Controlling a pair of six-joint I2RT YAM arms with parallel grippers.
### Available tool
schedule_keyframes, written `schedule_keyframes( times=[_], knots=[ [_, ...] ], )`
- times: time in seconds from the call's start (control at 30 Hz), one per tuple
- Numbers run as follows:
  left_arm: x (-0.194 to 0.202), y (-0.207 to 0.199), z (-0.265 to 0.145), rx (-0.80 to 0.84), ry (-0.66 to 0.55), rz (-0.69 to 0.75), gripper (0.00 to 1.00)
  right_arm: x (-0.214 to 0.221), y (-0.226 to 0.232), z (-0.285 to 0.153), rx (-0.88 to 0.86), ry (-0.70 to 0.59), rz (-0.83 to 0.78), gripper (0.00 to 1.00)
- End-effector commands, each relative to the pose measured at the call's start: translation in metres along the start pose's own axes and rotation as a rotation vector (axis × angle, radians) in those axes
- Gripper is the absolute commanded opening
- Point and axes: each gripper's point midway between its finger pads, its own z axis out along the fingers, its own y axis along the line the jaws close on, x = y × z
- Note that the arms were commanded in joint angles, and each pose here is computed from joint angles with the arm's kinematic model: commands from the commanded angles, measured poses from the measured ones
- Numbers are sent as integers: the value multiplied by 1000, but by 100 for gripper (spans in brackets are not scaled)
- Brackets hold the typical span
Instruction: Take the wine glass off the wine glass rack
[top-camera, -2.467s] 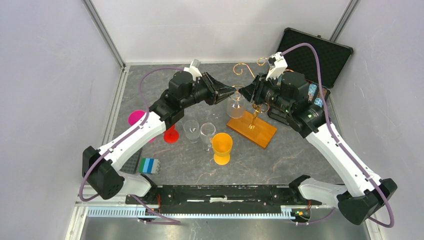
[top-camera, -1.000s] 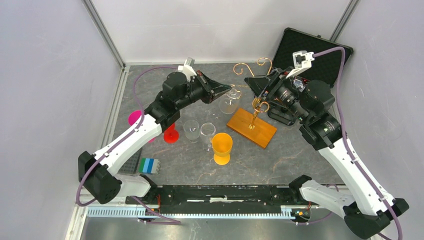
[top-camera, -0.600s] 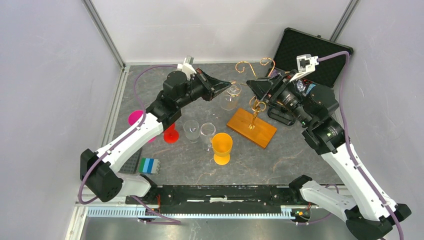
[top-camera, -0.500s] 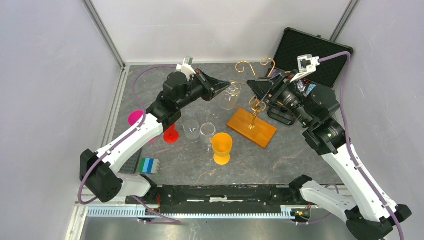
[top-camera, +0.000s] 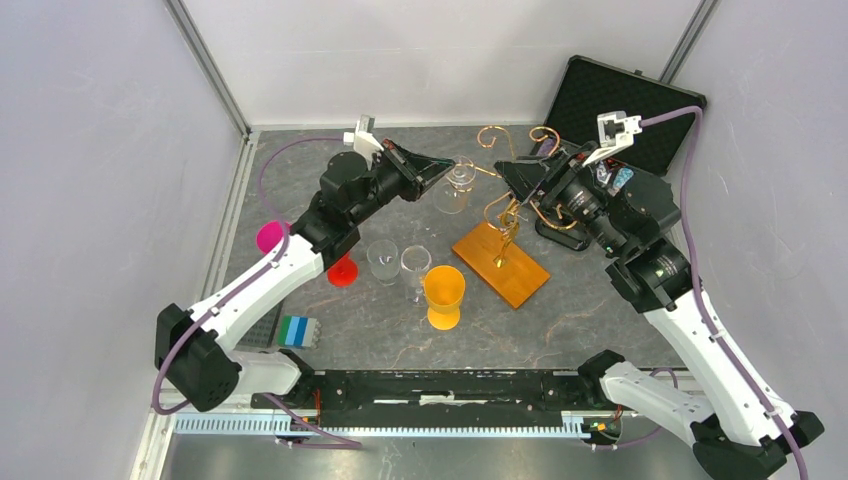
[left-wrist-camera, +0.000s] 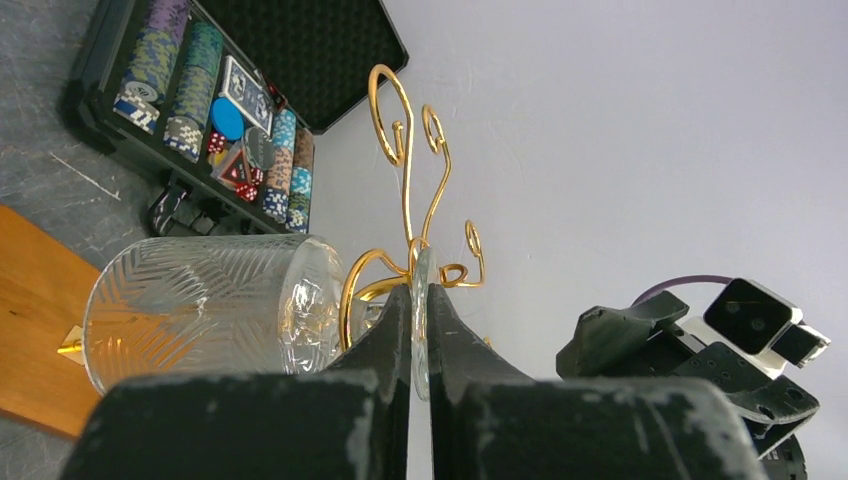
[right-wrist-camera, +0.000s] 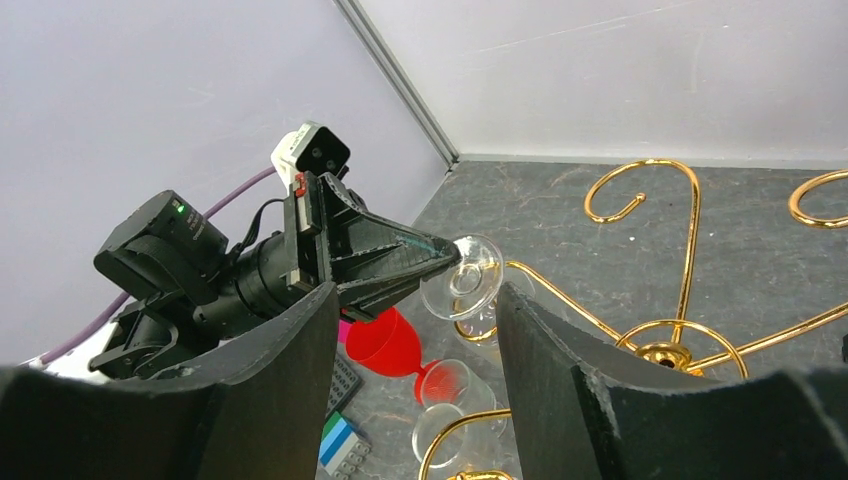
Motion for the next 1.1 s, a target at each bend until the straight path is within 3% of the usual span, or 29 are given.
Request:
schedule_keyframes(
  times=[0.0,0.57,0.8,1.07],
  knots=[
    [-27,-64,0,212,-90,-7,2,-15,11,-5,-34,-54,-2,64],
    [5,-85,0,314,117,-45,2,-7,12,-17,-61,-45,-7,72],
    [22,-91,-11,325,220,-45,2,-5,14,-22,-88,-70,-15,84],
    [34,-90,-12,333,298,-92,2,-13,23,-30,-127,-109,-17,90]
  ],
)
